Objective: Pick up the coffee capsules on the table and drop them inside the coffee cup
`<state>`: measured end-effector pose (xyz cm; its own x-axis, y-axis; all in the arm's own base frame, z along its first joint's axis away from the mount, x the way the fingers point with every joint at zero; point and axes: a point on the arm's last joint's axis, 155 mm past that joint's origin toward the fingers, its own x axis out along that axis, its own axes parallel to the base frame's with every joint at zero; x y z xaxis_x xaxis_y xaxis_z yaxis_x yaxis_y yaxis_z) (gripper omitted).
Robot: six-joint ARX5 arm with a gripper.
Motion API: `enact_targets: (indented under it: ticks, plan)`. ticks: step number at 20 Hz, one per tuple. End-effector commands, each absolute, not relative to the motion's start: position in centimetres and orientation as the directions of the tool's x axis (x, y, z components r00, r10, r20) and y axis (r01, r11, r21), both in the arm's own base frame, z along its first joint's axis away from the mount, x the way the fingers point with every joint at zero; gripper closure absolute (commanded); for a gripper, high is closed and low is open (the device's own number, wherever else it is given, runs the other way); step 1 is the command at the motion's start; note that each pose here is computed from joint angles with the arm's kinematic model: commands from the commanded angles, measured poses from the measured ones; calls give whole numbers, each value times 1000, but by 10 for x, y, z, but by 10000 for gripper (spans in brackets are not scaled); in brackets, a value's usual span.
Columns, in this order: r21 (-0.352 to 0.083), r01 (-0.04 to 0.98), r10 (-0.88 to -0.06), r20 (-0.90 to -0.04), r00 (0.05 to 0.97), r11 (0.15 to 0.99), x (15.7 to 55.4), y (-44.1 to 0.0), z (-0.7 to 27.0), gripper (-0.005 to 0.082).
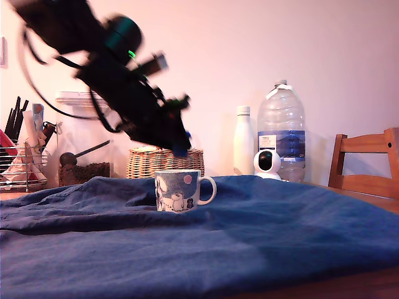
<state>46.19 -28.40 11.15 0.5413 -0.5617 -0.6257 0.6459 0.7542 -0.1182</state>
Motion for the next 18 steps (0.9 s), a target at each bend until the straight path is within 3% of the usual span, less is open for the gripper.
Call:
enact_targets:
  ticks: [1,13,18]
  plan:
    - [-98,642,-537,-651,537,760,466,-281,99,586]
    - [-97,636,-524,-668,529,766,464,-278,95,570]
    - [-97,627,-516,-671,533,773,465,-277,95,244]
